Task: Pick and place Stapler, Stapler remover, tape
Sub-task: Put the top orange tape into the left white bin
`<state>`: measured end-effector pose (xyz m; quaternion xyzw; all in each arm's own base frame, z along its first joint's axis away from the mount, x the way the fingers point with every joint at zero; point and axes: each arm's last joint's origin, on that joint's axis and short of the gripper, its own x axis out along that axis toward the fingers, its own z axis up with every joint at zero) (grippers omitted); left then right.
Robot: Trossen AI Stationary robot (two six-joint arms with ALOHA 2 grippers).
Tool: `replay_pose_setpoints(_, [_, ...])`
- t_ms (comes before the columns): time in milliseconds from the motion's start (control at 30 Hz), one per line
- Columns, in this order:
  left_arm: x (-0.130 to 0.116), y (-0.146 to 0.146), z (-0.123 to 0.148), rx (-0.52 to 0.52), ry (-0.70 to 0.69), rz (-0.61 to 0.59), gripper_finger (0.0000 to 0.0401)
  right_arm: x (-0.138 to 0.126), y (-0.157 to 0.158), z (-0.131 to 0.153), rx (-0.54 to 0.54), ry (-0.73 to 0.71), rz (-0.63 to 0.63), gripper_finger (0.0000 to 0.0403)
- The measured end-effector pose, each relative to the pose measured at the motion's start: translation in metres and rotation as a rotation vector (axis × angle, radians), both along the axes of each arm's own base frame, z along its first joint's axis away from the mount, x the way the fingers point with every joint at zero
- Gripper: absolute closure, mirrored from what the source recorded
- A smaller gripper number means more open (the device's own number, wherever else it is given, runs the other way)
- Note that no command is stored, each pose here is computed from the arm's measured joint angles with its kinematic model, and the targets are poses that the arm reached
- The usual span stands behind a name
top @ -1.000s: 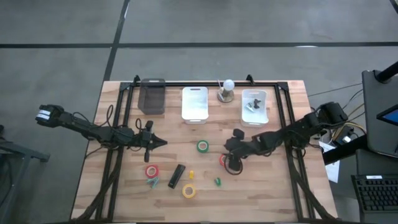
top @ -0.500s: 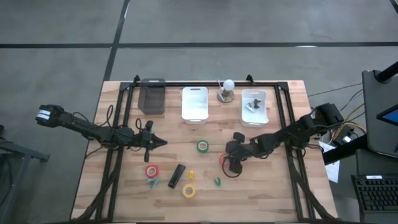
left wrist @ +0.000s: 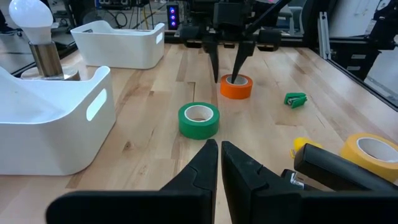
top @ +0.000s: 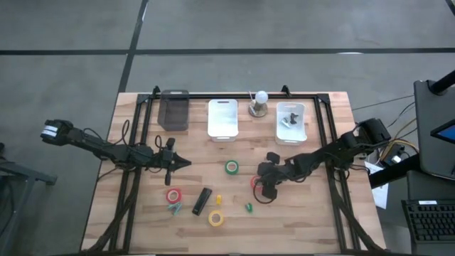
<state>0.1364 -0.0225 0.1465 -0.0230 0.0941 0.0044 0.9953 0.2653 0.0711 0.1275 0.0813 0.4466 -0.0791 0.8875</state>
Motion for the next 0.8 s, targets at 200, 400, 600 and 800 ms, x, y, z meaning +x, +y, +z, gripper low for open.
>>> replay_pose_setpoints(200, [0.0, 0.0, 0.0, 0.0, 0.0, 0.0, 0.0378, 0.0001, 0.0, 0.0, 0.002, -0.001, 0.0, 0.0298])
replay_pose_setpoints(400, [0.0, 0.0, 0.0, 0.0, 0.0, 0.0, 0.0378, 0.0001, 0.0, 0.0001, 0.002, -0.001, 0.0, 0.0331])
replay_pose_setpoints(600, [0.0, 0.0, 0.0, 0.0, 0.0, 0.0, 0.0378, 0.0001, 0.0, 0.0002, 0.002, -0.001, 0.001, 0.0352])
replay_pose_setpoints(800, [0.0, 0.0, 0.0, 0.0, 0.0, 0.0, 0.0378, 0.0013, 0.0005, 0.0015, 0.007, -0.004, 0.003, 0.0348])
